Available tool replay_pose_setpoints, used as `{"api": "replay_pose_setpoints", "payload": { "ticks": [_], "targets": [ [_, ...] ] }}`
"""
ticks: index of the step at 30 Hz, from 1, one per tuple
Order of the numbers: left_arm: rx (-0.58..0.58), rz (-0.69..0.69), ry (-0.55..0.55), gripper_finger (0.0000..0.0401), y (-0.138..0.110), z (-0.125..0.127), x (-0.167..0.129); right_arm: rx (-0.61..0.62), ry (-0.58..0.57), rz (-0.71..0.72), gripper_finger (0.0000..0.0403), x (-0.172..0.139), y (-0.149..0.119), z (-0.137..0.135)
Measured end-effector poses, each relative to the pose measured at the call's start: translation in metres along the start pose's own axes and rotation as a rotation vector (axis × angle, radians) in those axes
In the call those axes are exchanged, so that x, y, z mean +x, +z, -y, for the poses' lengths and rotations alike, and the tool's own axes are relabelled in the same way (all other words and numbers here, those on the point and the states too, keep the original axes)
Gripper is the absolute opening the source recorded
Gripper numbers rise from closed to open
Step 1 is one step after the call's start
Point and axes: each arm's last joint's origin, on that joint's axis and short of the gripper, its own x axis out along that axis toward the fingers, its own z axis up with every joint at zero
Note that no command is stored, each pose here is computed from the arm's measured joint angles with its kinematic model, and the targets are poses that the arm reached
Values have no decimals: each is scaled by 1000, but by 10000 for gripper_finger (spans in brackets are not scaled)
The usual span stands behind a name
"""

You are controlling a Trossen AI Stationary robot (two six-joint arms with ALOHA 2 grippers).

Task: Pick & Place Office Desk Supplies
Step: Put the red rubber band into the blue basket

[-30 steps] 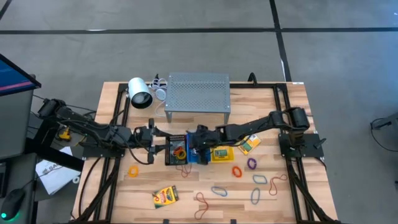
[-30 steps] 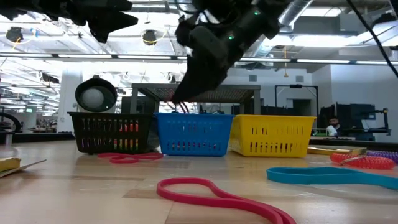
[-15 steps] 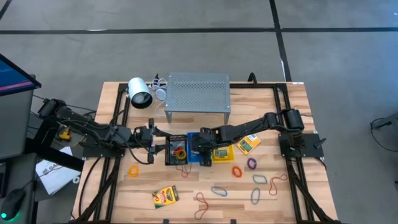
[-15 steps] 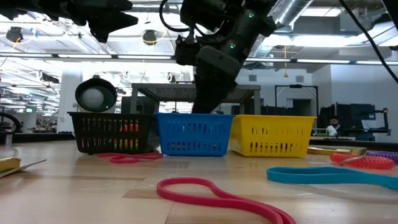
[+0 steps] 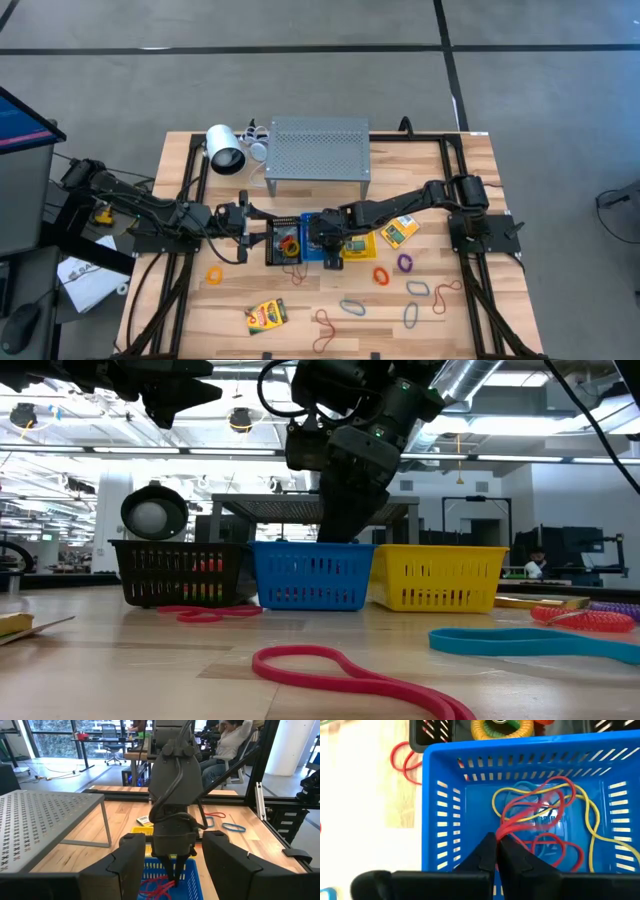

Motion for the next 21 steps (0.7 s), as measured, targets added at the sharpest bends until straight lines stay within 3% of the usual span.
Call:
{"api": "replay_pose_setpoints", "payload": {
  "ticks": [10,21],
  "targets": [
    [-3,0,0,191,0,0,0,12,1,4,79,0,1,5],
    [-3,0,0,191,0,0,0,30,8,5,233,-1,1,13]
  ]
}}
